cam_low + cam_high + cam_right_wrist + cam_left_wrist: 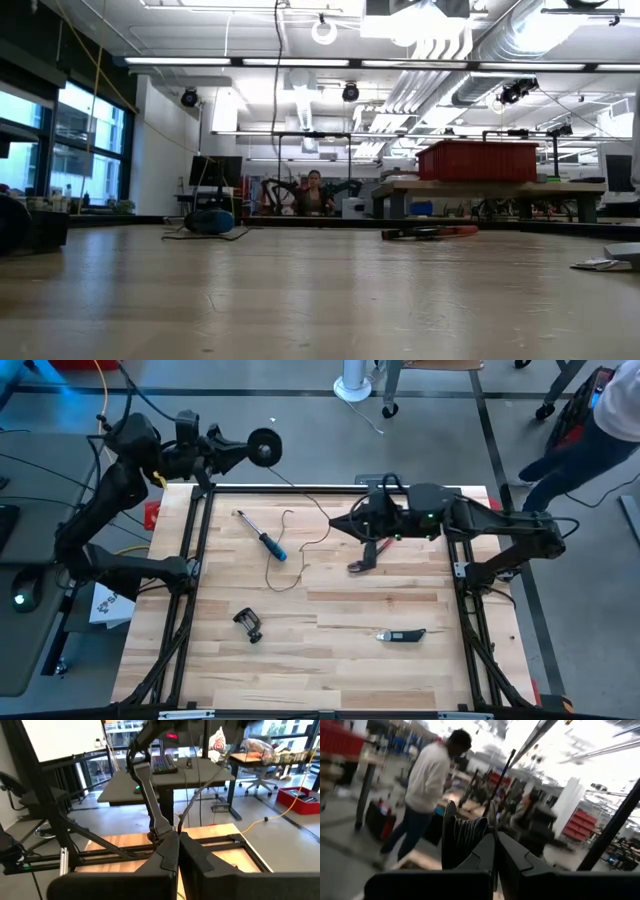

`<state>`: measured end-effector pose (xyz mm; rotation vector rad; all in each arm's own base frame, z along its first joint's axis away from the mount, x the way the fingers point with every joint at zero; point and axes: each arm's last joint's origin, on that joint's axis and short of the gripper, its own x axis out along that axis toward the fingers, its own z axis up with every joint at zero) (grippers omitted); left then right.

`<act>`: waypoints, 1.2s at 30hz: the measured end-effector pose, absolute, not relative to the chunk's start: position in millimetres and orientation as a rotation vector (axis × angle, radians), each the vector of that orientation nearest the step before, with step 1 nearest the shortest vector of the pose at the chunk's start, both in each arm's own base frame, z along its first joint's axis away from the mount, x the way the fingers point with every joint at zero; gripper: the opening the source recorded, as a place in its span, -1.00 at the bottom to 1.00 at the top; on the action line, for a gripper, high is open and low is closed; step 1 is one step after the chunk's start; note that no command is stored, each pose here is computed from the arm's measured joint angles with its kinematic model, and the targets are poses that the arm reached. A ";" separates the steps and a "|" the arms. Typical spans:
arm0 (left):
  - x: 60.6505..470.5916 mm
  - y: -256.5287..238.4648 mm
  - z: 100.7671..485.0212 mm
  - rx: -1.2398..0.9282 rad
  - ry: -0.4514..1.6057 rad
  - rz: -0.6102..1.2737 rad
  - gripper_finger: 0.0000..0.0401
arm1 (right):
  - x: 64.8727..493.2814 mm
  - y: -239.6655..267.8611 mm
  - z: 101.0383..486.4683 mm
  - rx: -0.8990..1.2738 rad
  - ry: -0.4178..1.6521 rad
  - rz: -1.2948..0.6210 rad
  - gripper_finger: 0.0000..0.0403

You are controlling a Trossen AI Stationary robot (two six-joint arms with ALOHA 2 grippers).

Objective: Coil cords
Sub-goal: Coil the black wire onto the black spool

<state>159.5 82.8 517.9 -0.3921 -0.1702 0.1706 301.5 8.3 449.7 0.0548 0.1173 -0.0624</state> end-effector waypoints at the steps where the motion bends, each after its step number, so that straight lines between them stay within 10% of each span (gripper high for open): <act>1: 157.9 81.9 515.2 -0.408 -0.142 0.177 -1.00 | 298.7 8.2 451.9 0.050 0.110 -0.062 -1.00; 36: 285.8 80.4 448.0 -0.913 0.331 -0.374 -1.00 | 263.9 -4.5 480.9 0.001 -0.023 -0.055 -1.00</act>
